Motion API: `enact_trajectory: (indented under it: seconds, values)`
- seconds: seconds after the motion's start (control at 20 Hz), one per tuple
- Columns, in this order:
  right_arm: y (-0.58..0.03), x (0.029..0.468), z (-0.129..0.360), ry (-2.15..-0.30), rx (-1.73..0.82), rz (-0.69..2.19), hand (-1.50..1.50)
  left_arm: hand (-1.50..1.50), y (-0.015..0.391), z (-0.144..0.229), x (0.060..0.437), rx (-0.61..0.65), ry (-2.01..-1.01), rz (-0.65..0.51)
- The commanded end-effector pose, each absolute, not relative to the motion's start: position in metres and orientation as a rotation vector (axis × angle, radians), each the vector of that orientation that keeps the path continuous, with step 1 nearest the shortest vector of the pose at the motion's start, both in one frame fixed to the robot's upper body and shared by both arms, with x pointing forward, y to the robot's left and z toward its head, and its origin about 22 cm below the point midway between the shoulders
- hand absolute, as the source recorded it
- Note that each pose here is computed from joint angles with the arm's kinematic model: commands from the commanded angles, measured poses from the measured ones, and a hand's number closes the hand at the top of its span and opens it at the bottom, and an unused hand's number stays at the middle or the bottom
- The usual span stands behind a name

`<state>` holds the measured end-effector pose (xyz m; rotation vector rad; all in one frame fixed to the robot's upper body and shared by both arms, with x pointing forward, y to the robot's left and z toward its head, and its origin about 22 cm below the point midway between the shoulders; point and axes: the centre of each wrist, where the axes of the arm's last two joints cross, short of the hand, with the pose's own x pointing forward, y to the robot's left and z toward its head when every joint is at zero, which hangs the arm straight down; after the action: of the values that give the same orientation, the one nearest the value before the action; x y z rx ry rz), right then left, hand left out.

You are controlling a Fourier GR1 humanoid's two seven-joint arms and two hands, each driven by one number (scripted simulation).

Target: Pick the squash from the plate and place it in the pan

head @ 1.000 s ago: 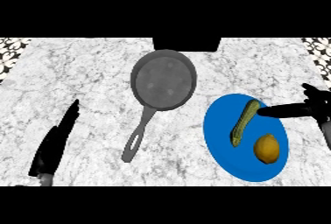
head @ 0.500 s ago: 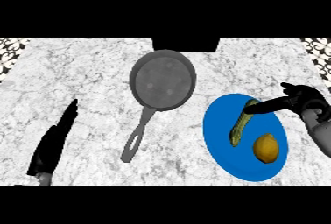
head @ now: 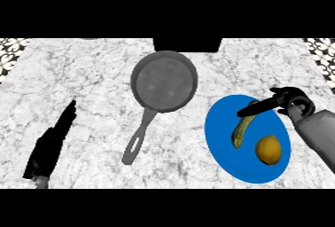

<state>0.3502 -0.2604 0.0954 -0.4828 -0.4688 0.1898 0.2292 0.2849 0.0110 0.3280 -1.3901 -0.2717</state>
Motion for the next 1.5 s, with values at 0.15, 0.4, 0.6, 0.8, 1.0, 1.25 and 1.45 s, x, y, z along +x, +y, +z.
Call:
enact_trajectory:
  seconds: [0.15,0.4,0.6,0.8,1.0,1.25,1.45]
  values:
    - [-0.247,0.37,0.098,-0.24,-0.479,0.162,-1.5,0.0,0.293,0.002,0.227,0.339,-1.373,-0.285]
    - [-0.252,0.365,0.086,-0.219,-0.471,0.182,-1.5,0.0,0.275,0.006,0.227,0.322,-1.386,-0.249]
    - [-0.237,0.362,0.078,-0.215,-0.455,0.168,-1.5,0.0,0.28,0.001,0.213,0.337,-1.387,-0.259]
    - [-0.243,0.36,0.049,-0.221,-0.462,0.18,-1.5,0.0,0.298,0.016,0.222,0.332,-1.388,-0.25]
    - [-0.234,0.359,0.042,-0.212,-0.472,0.18,-1.5,0.0,0.282,0.013,0.231,0.356,-1.398,-0.266]
    - [-0.237,0.363,0.028,-0.218,-0.47,0.155,-1.5,0.0,0.276,0.02,0.216,0.319,-1.381,-0.274]
    - [-0.23,0.357,0.024,-0.301,-0.461,0.11,1.5,0.0,0.269,0.009,0.227,0.327,-1.396,-0.254]
